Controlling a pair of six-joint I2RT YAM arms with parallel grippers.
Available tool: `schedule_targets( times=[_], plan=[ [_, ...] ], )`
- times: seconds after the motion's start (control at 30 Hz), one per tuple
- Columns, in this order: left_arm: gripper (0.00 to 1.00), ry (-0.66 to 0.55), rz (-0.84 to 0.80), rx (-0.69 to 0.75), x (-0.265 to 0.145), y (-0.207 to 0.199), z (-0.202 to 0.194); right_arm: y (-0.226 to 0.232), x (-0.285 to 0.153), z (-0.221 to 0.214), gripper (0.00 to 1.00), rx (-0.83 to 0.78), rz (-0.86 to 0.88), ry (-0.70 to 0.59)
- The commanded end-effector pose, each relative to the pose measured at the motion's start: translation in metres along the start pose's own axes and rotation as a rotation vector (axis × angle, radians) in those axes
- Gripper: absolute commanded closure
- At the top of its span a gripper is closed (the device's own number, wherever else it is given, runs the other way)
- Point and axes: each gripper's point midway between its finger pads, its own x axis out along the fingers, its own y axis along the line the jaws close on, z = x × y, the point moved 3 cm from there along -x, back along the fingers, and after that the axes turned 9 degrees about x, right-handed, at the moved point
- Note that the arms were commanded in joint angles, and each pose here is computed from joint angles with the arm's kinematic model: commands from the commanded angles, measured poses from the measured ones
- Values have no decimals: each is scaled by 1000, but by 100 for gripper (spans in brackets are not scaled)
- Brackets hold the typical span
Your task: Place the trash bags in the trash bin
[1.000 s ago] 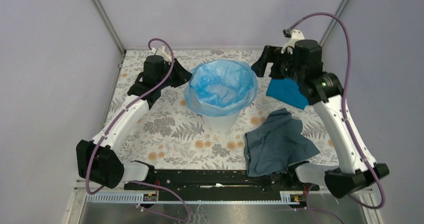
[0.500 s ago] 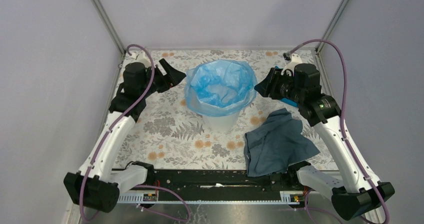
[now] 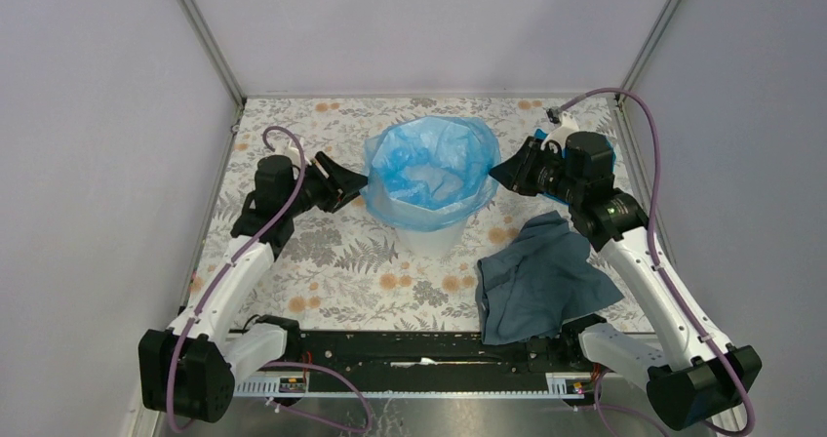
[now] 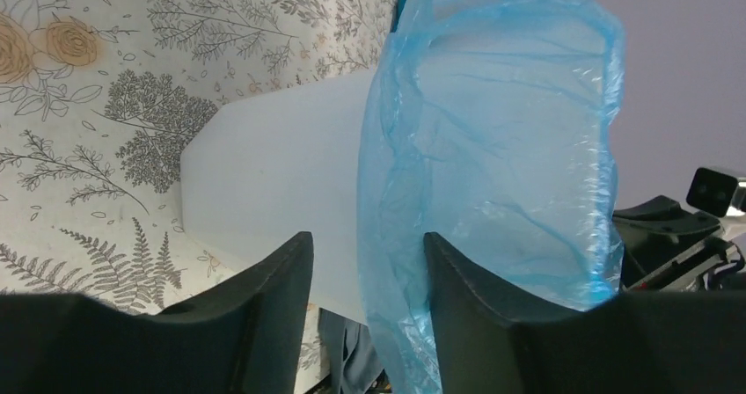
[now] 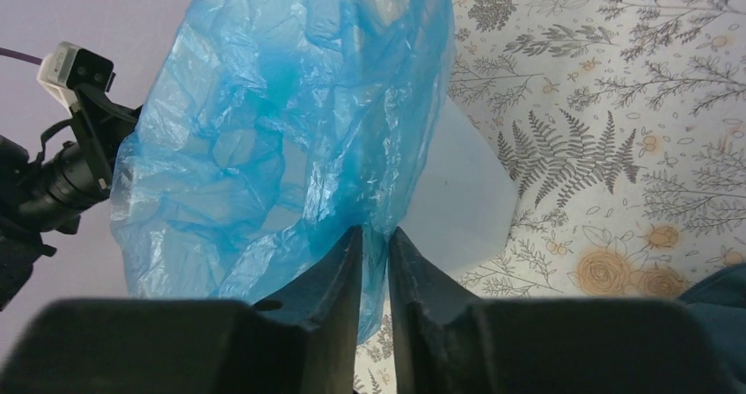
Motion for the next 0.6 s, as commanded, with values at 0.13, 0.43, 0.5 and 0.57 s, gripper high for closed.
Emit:
schedule_targets(
  times=[0.13,0.43,0.5,0.57],
  plan=[
    [73,4,-153,-75,13,-8,-3,-10,25,-13,100,45,72,10],
    [100,94,-141,-76,46,2,-31,-41,44,-33,100,61,2,45],
    [100,106,-105,-81,54,13,-42,-50,49,-43,100,75,-4,62],
    [100,102,-82,-82,56,22,-49,-60,53,-54,100,87,-19,90]
  ],
)
